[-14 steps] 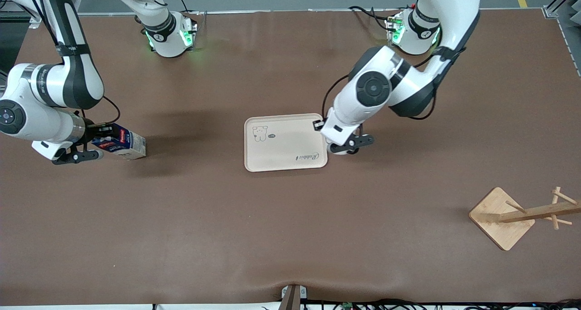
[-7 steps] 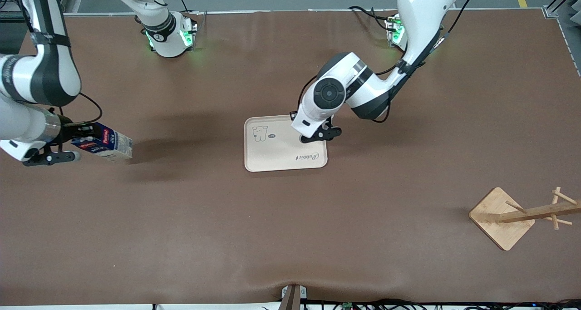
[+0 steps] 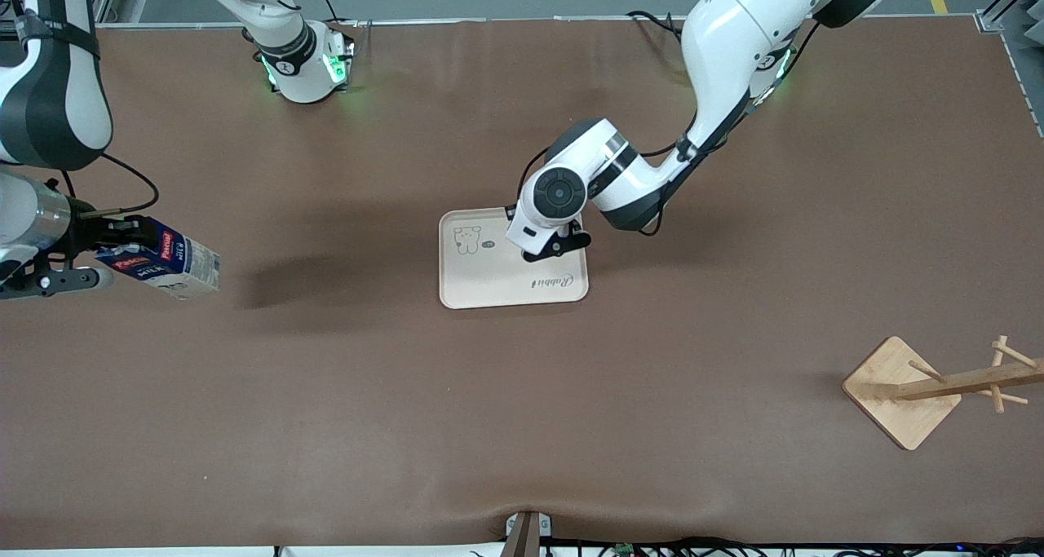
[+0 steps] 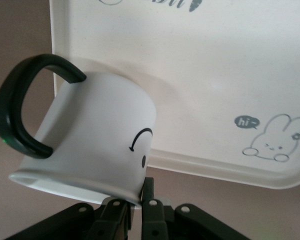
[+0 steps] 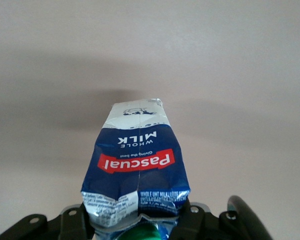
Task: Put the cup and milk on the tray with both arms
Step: 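Lower the mug onto the tray and open the left gripper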
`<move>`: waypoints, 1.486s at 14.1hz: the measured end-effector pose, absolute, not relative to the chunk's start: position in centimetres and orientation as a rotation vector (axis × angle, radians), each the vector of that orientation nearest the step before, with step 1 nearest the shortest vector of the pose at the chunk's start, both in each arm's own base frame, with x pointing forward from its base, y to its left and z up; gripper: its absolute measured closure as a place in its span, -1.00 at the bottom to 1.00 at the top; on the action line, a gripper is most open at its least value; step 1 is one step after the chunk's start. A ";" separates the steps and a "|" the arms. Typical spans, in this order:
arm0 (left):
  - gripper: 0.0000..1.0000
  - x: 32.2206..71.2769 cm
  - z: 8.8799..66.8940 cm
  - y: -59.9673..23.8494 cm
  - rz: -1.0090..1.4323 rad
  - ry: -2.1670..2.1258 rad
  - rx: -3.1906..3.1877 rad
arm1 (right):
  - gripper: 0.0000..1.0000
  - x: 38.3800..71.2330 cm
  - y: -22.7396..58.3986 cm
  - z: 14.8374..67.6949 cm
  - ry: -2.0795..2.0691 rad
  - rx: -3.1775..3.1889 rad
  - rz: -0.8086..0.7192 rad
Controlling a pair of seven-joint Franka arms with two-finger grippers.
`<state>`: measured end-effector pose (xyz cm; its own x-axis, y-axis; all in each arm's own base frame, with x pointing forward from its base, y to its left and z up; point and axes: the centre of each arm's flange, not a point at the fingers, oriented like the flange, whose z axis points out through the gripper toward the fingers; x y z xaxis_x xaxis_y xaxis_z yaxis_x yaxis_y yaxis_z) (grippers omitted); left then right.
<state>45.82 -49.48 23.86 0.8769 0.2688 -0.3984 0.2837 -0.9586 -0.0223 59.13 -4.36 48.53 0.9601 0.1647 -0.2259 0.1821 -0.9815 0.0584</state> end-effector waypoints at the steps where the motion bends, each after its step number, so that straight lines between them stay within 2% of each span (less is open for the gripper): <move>1: 0.81 46.0 24.0 -49.5 -0.628 0.449 3.009 | -0.22 59.1 -3.1 49.3 0.289 3.027 -0.353; 3: 0.52 46.2 23.9 -49.3 -0.626 0.457 3.012 | -0.22 59.0 0.3 50.9 0.267 3.013 -0.374; 6: -0.08 46.7 23.6 -48.8 -0.601 0.446 3.029 | -0.22 58.5 6.6 52.2 0.205 2.997 -0.355; 10: -0.88 49.4 25.9 -48.7 -0.517 0.463 2.999 | -0.22 57.2 14.0 52.0 0.070 3.060 -0.371; 11: -0.99 50.3 27.1 -48.8 -0.486 0.470 2.982 | -0.22 56.8 15.7 52.0 0.041 3.067 -0.376; 15: -1.00 55.2 33.4 -44.8 -0.360 0.514 3.041 | -0.22 54.1 23.8 51.2 -0.015 3.039 -0.389; 19: -1.00 61.9 42.6 -33.8 -0.164 0.541 3.064 | -0.22 51.4 30.7 49.1 -0.067 3.032 -0.439; 21: -1.00 63.7 46.4 -28.1 -0.059 0.576 3.082 | -0.22 50.9 33.4 47.5 -0.085 3.036 -0.423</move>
